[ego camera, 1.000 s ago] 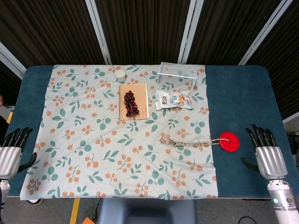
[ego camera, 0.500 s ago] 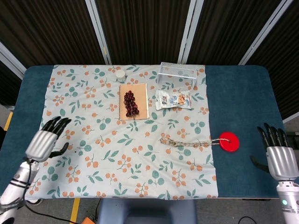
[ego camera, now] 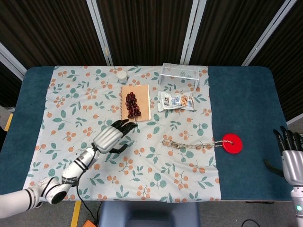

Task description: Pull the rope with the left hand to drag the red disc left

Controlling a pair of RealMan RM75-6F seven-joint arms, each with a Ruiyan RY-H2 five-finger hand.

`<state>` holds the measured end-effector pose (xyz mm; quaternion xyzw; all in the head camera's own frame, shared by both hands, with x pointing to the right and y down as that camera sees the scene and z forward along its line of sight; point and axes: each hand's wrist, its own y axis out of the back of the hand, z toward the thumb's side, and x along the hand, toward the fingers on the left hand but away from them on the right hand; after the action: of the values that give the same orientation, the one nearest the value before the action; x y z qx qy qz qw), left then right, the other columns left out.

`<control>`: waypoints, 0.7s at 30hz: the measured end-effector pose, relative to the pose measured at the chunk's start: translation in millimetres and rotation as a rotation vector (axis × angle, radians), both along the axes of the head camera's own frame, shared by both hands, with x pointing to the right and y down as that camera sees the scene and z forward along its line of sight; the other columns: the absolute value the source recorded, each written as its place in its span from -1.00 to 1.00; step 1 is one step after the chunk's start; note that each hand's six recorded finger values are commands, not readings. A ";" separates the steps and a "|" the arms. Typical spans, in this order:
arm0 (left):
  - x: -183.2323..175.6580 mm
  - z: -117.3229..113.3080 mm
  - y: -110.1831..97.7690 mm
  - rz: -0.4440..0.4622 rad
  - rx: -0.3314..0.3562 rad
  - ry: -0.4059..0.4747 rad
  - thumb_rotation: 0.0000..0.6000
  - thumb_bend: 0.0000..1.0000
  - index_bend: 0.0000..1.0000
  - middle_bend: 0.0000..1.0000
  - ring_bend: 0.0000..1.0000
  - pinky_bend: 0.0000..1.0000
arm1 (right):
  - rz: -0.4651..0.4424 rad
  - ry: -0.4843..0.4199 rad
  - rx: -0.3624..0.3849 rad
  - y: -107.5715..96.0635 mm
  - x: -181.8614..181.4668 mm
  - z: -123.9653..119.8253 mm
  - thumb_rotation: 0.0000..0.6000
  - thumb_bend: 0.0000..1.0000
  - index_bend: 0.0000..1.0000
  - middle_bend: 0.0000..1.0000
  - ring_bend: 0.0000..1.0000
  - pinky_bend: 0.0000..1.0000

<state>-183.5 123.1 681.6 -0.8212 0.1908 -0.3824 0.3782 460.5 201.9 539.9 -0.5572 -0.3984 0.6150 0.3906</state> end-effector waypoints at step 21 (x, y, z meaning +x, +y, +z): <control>115.2 40.1 8.1 0.165 -0.075 0.039 0.82 -0.05 -0.88 -0.83 -0.97 -0.68 | 0.084 0.005 0.024 13.6 26.2 -10.8 1.00 -0.30 -1.00 -1.00 -1.00 -1.00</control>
<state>-68.3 131.2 721.7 -0.8550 0.1152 -0.3409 0.3735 486.7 215.5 529.1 -0.5337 -0.4282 0.6273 0.3720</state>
